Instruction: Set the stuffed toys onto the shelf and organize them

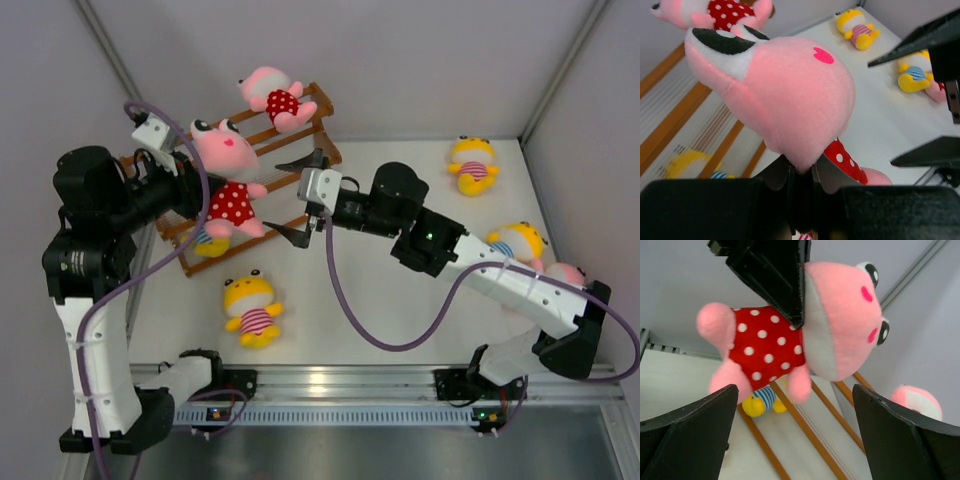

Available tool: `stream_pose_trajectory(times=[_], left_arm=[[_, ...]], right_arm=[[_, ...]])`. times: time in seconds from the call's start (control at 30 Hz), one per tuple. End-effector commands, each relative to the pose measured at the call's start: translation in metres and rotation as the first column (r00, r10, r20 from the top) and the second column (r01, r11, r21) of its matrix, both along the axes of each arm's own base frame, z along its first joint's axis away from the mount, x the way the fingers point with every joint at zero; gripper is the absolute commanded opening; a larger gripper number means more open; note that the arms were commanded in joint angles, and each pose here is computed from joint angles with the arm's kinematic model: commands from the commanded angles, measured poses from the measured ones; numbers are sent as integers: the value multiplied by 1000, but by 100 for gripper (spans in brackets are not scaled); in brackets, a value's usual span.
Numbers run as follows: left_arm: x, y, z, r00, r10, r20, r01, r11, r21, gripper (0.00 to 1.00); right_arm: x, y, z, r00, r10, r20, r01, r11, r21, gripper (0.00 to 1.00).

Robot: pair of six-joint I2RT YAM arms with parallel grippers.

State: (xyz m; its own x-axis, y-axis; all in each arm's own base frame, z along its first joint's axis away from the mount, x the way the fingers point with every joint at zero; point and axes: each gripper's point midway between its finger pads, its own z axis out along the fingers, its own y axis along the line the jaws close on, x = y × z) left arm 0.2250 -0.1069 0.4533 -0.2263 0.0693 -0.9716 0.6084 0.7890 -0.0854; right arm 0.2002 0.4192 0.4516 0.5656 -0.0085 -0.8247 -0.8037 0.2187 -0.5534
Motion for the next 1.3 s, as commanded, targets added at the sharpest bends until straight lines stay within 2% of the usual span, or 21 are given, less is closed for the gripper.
stream_pose_trajectory(times=[0.0,0.1,0.27,0.3,0.37,0.4,0.5,0.67,0.8,0.97,1.1,1.27], left_arm=[[37,16,48,980,145,134,-136,988,-74,9],[72,21,52,976,175,129,-169,984,-60,9],[117,20,34,991,125,53,-121,990,-77,9],[135,25,26,990,135,27,-132,987,-89,9],[149,31,21,992,123,-7,-123,985,-124,9],[158,30,13,995,76,-62,-86,981,-172,8],[180,55,9,992,67,-106,-90,969,-229,8],[203,59,-4,990,38,-138,-71,968,-241,8],[226,68,-29,976,69,-206,-121,961,-250,9],[248,76,-35,969,99,-225,-165,939,-300,9],[265,87,-40,967,148,-209,-206,934,-291,10],[276,90,-64,951,159,-264,-235,928,-288,12]], right_arm=[[2,-8,28,985,-25,-171,48,990,133,97],[3,-6,19,980,-12,-198,41,989,142,97],[3,-12,9,965,-1,-262,38,990,135,97],[5,-17,4,962,2,-272,36,990,133,97],[7,-22,1,956,2,-294,41,989,141,97],[6,-27,3,955,0,-296,45,988,146,97],[8,-37,-1,952,-16,-306,60,989,134,97],[9,-44,-12,947,-23,-320,67,989,128,97],[10,-45,-21,944,-36,-327,76,991,112,96],[11,-47,-27,940,-41,-338,85,990,117,96],[12,-50,-35,936,-52,-348,95,990,108,96],[13,-52,-40,932,-63,-356,107,989,104,96]])
